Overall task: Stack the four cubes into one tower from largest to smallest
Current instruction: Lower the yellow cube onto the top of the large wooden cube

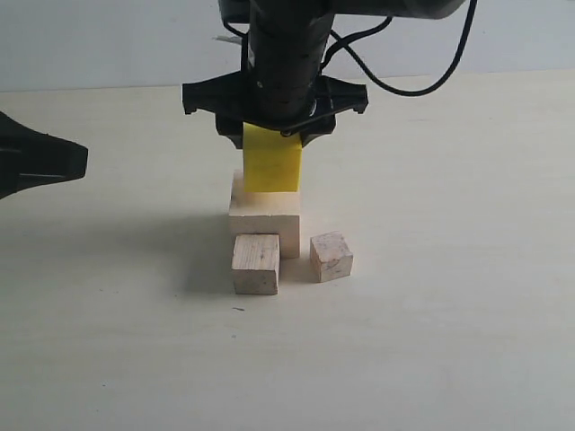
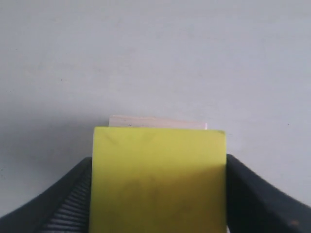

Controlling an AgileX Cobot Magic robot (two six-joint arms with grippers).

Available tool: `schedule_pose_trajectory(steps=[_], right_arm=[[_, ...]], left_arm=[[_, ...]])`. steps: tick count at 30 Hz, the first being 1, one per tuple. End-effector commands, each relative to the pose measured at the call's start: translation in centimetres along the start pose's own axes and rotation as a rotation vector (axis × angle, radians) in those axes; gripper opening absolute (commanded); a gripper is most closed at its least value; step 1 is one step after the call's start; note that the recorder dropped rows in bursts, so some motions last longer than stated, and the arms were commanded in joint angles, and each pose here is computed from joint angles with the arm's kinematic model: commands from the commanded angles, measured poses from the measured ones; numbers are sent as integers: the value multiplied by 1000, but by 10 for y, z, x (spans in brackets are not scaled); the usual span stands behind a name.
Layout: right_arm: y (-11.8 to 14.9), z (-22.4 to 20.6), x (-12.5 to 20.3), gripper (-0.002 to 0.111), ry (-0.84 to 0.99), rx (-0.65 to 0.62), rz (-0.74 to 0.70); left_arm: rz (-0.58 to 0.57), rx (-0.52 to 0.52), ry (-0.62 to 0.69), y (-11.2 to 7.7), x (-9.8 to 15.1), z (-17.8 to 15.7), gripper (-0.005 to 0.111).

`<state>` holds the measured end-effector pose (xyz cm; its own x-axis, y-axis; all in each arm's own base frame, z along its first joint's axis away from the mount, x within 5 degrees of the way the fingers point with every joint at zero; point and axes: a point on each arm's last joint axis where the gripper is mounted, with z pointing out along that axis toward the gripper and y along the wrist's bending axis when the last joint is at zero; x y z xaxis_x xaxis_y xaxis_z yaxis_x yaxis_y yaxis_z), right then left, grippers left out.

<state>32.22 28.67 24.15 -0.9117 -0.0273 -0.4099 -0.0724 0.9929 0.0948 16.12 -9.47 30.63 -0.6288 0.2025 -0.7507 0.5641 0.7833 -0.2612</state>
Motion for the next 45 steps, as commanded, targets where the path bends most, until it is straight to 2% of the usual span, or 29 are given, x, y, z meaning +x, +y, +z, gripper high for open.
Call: schedule_pose_trajectory(steps=[1, 7, 15, 38, 45], right_arm=[[6, -2, 0, 0, -51, 25, -6], [17, -6, 8, 0, -96, 44, -30], [13, -5, 11, 0, -62, 88, 0], [16, -5, 9, 0, -87, 54, 21], [14, -5, 9, 0, -82, 77, 15]], left_arm=[[-16, 3, -11, 0, 0, -1, 30], [-21, 9, -9, -1, 0, -1, 30], [-21, 12, -4, -1, 1, -1, 30], [-26, 19, 0, -2, 1, -1, 30], [-26, 21, 3, -2, 1, -1, 30]])
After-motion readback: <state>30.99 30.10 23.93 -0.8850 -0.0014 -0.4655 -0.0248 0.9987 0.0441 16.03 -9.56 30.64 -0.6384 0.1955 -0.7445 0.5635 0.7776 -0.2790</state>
